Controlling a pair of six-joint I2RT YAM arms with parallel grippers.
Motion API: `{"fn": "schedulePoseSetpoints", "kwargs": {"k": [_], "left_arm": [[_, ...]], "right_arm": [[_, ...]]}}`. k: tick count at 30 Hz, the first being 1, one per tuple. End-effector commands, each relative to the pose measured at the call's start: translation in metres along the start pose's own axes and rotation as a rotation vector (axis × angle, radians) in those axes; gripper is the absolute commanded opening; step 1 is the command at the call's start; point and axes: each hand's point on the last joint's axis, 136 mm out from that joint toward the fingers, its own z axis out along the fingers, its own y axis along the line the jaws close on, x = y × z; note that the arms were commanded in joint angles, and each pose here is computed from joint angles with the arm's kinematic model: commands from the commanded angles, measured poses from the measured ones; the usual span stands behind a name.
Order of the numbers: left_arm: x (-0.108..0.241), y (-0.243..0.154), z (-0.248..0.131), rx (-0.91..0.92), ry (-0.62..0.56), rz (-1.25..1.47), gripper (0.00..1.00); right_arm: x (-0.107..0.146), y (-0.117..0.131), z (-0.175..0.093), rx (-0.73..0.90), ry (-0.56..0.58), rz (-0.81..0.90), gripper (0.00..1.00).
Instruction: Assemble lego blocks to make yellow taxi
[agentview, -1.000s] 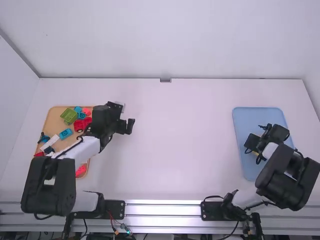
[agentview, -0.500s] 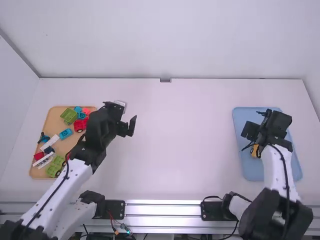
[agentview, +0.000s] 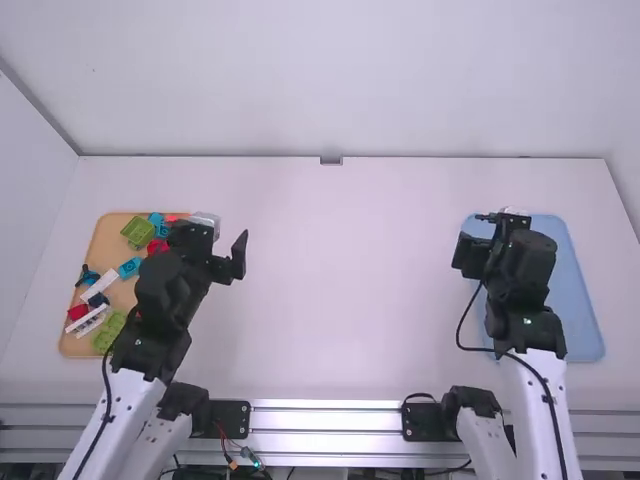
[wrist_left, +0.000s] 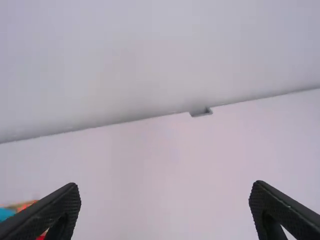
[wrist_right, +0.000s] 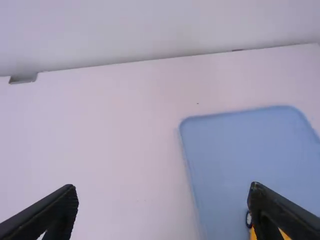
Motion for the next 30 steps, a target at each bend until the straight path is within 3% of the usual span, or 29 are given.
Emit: {"fn": "schedulePoseSetpoints", "kwargs": {"k": [1,5,13,23,30], "left_arm": [[0.010,0.015,-0.006,-0.058,-0.006,-0.036,0.84],[0.030,0.036,-0.015,-0.133,-0.005,-0.054,0.76],[0.077,0.035,-0.024,-0.143,-0.005,-0.057,0.58],[0.134,0.032,-0.024,-0.143,-0.007,-0.056,0.36],[0.106,0.032,-0.034,-0.147,-0.135,-0.047,0.23]], "right_arm": [[0.003,0.011,-0.005,-0.030,-0.036,-0.011,0.84],[0.004,0.027,-0.011,-0.079,-0.111,-0.036,0.76],[0.008,0.026,-0.023,-0.082,-0.291,-0.032,0.58],[0.063,0.025,-0.017,-0.082,-0.306,-0.032,0.36],[0.097,0.024,-0.006,-0.082,-0.306,-0.032,0.23]]}}
